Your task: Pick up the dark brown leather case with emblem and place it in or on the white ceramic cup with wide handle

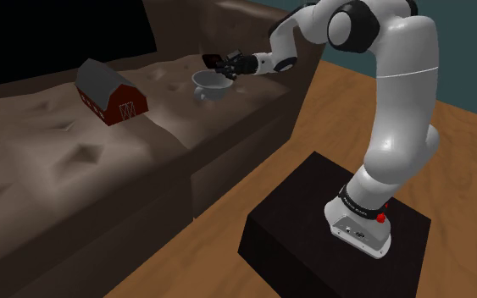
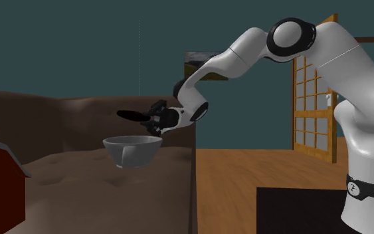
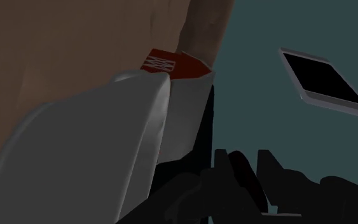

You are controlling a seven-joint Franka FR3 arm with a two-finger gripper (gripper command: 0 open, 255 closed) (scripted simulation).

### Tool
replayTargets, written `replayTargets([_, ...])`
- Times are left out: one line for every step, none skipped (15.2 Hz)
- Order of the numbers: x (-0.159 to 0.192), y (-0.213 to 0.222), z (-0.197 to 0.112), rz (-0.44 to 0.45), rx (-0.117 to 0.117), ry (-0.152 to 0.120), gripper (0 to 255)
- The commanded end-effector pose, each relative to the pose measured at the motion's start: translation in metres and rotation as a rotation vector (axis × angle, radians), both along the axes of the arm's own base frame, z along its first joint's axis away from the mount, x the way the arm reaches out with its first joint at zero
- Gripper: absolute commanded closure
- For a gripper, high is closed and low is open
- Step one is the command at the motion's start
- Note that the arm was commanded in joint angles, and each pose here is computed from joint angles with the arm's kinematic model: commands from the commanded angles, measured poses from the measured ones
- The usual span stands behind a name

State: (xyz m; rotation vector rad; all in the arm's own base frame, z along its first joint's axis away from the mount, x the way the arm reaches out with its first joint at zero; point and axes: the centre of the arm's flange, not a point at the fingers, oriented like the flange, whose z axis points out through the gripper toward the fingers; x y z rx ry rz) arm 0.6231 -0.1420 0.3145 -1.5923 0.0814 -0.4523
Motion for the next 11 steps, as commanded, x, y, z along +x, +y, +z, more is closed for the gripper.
replayTargets([0.001, 0.001, -0.014, 0.0, 0.0, 0.004, 255])
replayTargets([0.001, 0.001, -0.019, 0.0, 0.0, 0.004, 255])
replayTargets([0.001, 0.001, -0.024, 0.0, 0.0, 0.004, 255])
replayTargets([0.001, 0.001, -0.03, 0.0, 0.0, 0.004, 255])
replayTargets([0.001, 0.001, -0.035, 0.0, 0.0, 0.004, 255])
replayTargets([0.001, 0.001, -0.04, 0.0, 0.0, 0.004, 255])
replayTargets([0.001, 0.001, -0.045, 0.0, 0.0, 0.004, 255])
replayTargets([0.001, 0.001, -0.054, 0.0, 0.0, 0.004, 255])
replayTargets([0.001, 0.0, -0.054, 0.0, 0.0, 0.004, 255])
replayTargets([0.001, 0.0, -0.054, 0.0, 0.0, 0.004, 255])
replayTargets([0.001, 0.0, -0.054, 0.0, 0.0, 0.004, 255])
